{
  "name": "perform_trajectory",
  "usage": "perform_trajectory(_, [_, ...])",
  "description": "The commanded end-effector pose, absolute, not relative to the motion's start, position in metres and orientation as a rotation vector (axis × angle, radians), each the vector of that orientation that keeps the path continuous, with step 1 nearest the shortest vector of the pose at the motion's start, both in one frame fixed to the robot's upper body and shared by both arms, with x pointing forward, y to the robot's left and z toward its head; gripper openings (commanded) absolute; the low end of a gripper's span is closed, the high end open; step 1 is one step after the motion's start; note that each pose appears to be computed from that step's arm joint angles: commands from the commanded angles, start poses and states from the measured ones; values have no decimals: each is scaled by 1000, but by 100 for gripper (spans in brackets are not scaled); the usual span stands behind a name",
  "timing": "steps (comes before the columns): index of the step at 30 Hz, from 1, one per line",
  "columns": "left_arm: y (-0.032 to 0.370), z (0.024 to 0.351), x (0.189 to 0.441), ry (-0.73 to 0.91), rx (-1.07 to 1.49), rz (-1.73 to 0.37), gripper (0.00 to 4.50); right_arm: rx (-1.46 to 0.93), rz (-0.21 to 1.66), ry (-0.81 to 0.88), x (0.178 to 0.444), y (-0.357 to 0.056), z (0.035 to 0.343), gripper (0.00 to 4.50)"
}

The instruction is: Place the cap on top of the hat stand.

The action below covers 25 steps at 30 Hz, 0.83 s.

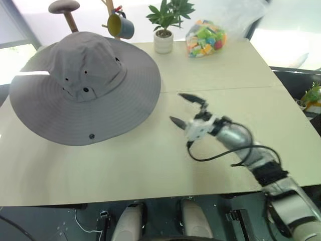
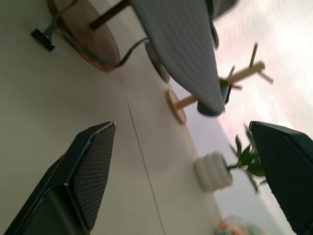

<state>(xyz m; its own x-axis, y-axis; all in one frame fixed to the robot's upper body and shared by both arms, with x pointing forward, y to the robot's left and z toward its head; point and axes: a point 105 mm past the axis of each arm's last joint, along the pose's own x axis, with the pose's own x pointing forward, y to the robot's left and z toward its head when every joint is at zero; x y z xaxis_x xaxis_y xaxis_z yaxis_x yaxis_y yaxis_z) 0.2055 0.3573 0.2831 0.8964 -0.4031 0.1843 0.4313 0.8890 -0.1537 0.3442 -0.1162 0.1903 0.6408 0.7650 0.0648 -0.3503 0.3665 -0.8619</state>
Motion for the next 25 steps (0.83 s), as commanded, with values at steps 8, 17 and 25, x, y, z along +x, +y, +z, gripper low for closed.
perform_trajectory(8, [367, 293, 191, -158, -94, -407, 450, -277, 1155, -85, 320, -175, 330, 447])
perform_trajectory(17, [372, 300, 175, -135, -18, -394, 450, -396, 1239, 19, 317, -185, 349, 447])
perform_trajectory(25, [361, 310, 168, -79, 72, -459, 450, -388, 1256, 11, 321, -185, 350, 447])
